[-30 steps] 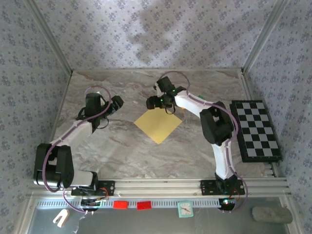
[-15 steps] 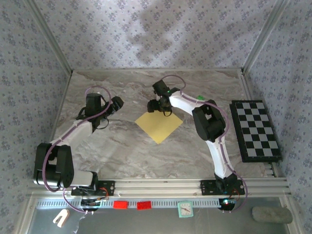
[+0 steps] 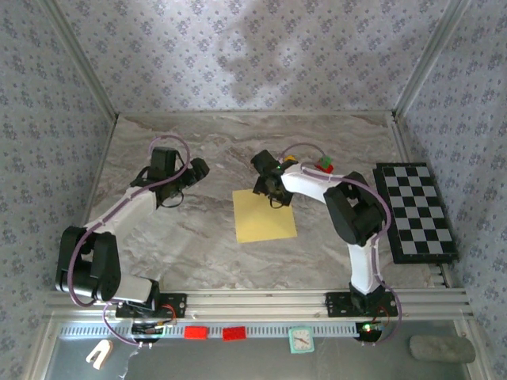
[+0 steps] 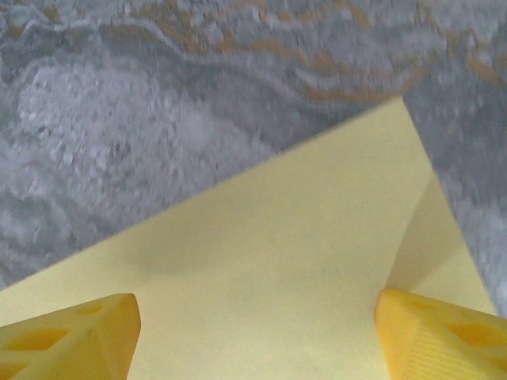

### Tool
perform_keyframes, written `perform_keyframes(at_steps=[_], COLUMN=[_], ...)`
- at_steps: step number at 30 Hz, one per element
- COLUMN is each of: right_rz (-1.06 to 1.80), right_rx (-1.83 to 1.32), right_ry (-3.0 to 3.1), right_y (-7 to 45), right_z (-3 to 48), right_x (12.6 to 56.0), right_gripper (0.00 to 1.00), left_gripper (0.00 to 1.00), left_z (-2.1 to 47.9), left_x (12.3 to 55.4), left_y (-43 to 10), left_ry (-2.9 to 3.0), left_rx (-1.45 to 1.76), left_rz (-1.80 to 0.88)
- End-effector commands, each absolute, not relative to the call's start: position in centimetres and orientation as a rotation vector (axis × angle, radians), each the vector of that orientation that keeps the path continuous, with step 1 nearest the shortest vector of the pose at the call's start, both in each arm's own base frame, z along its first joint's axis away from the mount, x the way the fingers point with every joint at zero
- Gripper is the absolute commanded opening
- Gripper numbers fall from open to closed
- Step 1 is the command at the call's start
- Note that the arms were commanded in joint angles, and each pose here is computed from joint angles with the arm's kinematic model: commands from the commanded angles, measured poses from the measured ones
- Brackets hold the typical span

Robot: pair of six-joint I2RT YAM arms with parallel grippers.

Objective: Fold a paper plane with a square sheet of paper (pick it up from the middle)
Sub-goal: Rotate the square sheet of paper at the center of the table.

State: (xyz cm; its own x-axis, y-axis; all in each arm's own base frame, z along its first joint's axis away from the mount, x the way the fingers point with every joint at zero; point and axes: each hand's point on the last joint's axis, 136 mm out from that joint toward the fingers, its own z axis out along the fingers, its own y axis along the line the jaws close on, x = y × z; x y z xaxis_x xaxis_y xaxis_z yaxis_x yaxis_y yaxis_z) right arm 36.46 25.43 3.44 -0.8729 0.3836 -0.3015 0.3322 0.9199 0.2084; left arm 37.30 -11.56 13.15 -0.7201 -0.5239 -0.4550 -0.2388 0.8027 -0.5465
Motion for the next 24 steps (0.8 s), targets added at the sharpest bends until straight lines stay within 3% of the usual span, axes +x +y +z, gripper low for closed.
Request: perform_keyframes(at_steps=[1,4,12,24], right_rz=[0.331,0.409,0.487,0.454], right_rx=[0.667,0.58,0.299,0.418], right_ry=[2.661,2.647,2.791,2.897], right_y=[25.7,25.2,24.7,24.2], right_z=[6.7,8.0,5.7,2.5], right_x=[35.9,36.3,35.2,33.3], right_gripper=[0.8,0.77,0.73,0.71], left_gripper=[1.0,1.0,1.0,1.0], left_z=[12.5,12.2,11.0,9.0], left_x=[36.2,35.3,33.6,33.7], left_y=[-11.9,-12.9,-17.5,-20.0], left_ry=[2.423,2.454,2.533,2.581], left_rx=[-0.594,-0.59,-0.579,-0.59], left_rz=[-0.598,-0.637,-0.834,-0.899])
